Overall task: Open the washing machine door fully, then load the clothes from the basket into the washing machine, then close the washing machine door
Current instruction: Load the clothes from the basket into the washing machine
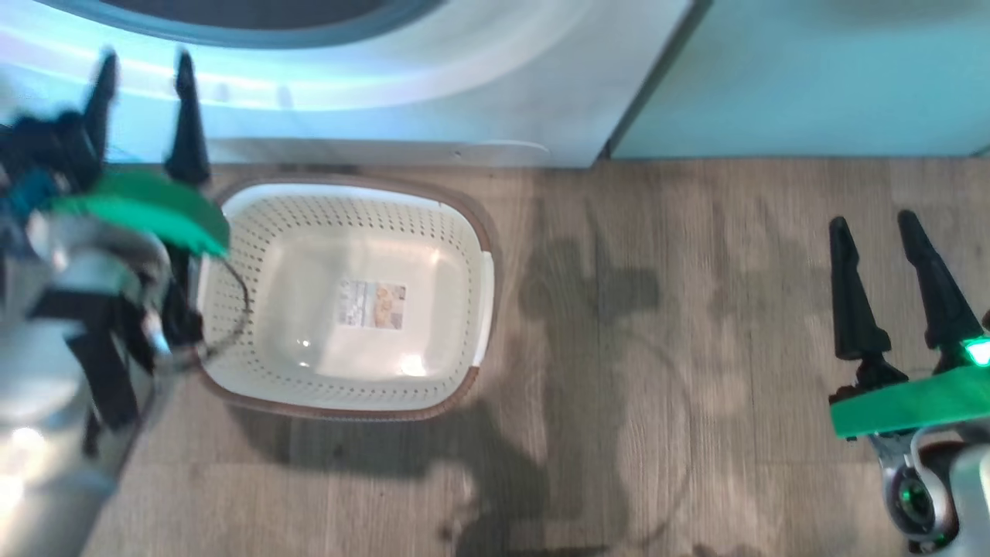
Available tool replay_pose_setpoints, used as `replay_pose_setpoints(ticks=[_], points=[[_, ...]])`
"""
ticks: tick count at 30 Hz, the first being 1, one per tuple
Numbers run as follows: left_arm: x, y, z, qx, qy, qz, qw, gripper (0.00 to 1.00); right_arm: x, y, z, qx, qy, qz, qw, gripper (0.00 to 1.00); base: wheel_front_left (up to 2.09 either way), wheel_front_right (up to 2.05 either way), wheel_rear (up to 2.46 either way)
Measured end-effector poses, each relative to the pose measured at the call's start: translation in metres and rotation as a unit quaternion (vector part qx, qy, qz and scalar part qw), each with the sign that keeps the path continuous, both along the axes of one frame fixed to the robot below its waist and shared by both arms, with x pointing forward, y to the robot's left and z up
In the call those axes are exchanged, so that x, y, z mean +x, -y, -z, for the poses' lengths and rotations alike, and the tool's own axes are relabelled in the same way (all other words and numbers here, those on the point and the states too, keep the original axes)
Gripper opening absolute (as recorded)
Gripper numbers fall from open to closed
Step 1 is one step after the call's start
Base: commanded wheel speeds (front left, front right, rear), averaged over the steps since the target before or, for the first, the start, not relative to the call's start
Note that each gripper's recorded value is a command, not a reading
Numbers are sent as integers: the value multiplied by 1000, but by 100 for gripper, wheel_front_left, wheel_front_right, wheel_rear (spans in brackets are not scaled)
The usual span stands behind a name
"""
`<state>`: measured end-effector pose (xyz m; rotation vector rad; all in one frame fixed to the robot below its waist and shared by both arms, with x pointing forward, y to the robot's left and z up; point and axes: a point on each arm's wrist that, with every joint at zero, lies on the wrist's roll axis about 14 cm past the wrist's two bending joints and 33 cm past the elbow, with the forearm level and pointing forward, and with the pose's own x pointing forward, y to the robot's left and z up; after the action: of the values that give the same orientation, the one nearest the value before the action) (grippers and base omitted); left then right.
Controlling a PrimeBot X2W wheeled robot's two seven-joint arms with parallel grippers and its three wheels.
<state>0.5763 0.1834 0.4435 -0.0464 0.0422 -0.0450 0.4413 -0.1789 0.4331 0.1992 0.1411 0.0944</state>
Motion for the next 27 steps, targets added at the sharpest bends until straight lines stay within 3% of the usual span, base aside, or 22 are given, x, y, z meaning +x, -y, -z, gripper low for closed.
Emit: replay_pose_setpoints(ticks=[12,27], points=[[-107,-12,-15,-12,-9,-48,999,100,-19,-13,-30,-7,15,-26,1000,100,0,0,0],[-188,-23,-39,-27,-5,-84,996,100,-58,-29,-65,-12,34,-56,998,100,0,0,0]])
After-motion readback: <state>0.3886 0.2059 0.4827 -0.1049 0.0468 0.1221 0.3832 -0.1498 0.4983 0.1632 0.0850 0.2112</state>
